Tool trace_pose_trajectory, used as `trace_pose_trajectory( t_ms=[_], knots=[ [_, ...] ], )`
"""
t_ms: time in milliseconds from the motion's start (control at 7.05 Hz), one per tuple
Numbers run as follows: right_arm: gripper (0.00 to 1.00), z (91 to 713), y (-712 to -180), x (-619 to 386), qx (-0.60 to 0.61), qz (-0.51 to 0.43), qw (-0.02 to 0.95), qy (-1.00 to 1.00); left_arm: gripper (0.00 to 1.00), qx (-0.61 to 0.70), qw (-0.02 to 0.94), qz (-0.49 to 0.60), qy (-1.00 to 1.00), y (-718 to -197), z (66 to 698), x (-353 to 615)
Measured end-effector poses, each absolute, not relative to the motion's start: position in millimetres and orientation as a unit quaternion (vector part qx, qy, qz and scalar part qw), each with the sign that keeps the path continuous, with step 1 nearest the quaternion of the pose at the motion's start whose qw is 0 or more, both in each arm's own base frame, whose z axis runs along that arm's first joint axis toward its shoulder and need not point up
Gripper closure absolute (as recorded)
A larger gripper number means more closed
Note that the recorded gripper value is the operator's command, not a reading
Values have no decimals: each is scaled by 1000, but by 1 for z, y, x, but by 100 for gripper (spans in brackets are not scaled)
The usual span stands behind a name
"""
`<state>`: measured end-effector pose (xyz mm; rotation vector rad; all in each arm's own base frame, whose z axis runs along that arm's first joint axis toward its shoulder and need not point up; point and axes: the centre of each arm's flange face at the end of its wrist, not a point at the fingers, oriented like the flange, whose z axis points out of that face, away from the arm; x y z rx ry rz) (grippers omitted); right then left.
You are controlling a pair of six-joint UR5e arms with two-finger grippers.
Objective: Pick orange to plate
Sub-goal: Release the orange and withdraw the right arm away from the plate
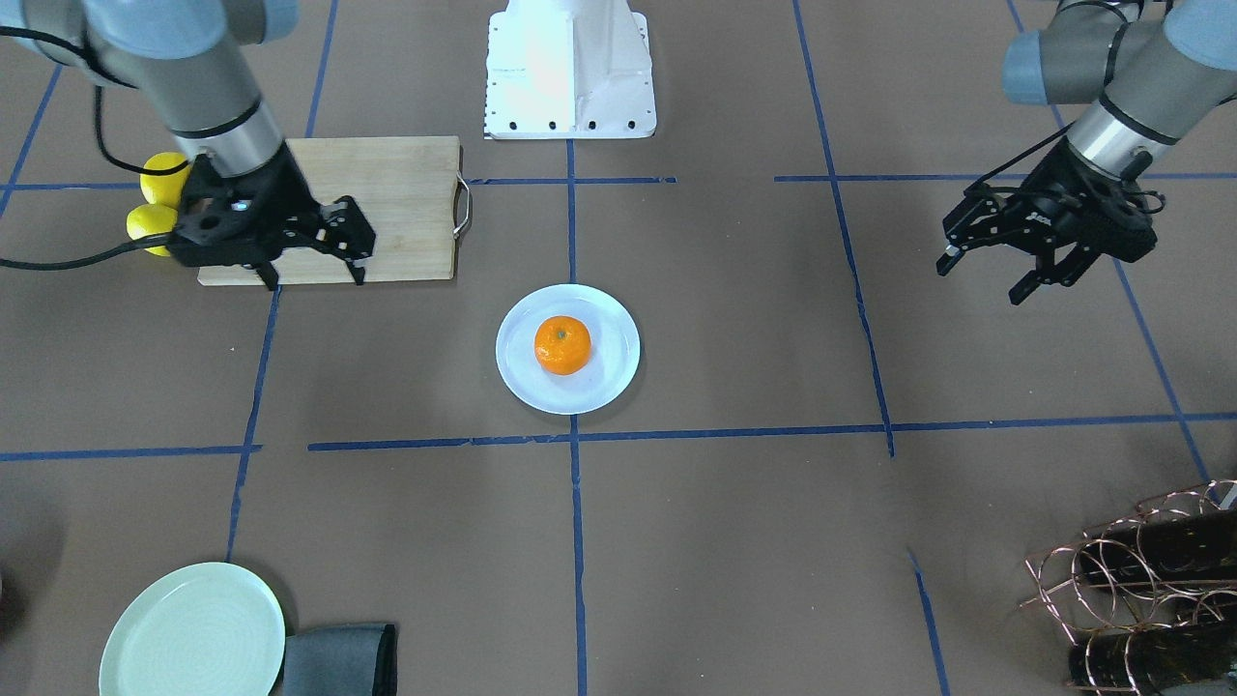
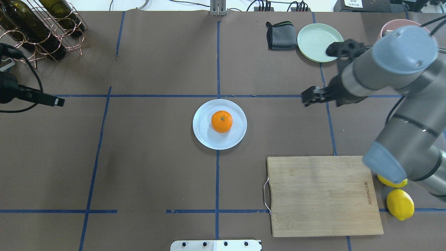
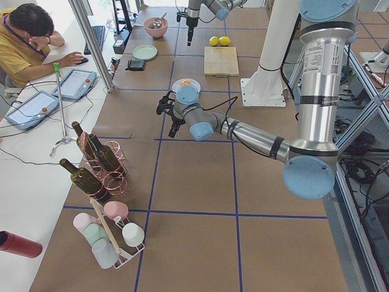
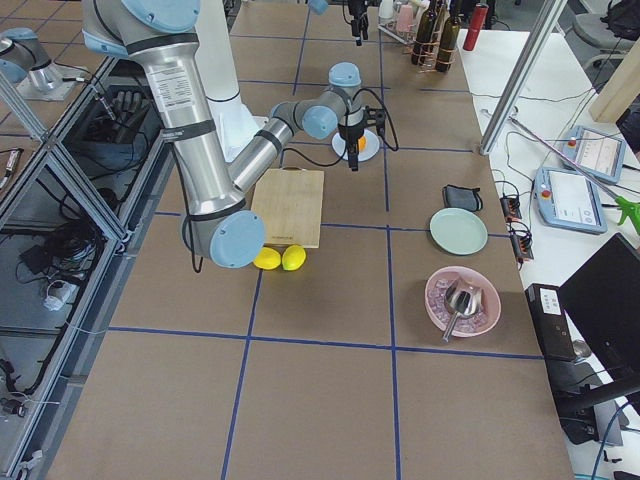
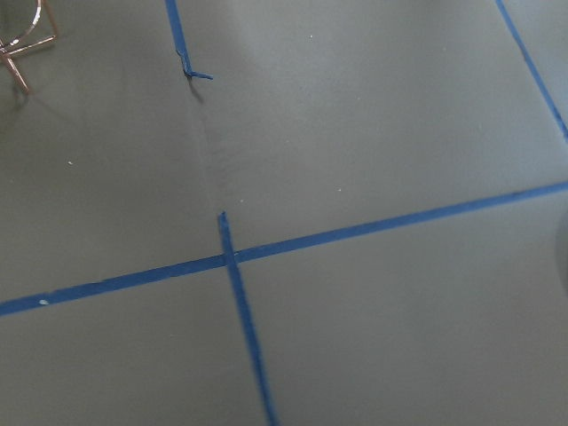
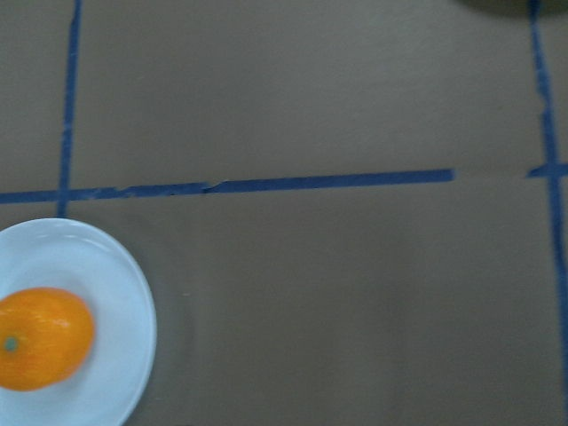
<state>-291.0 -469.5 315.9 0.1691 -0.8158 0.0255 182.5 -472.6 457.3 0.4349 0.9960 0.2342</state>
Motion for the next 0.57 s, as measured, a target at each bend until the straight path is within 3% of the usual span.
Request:
trace_pose_trajectory(
  t_ms=[568],
  knots=[
    [0,504,-566,-43,86,-101,914,-384,0,207,885,157,386,-510,573,-3]
  ],
)
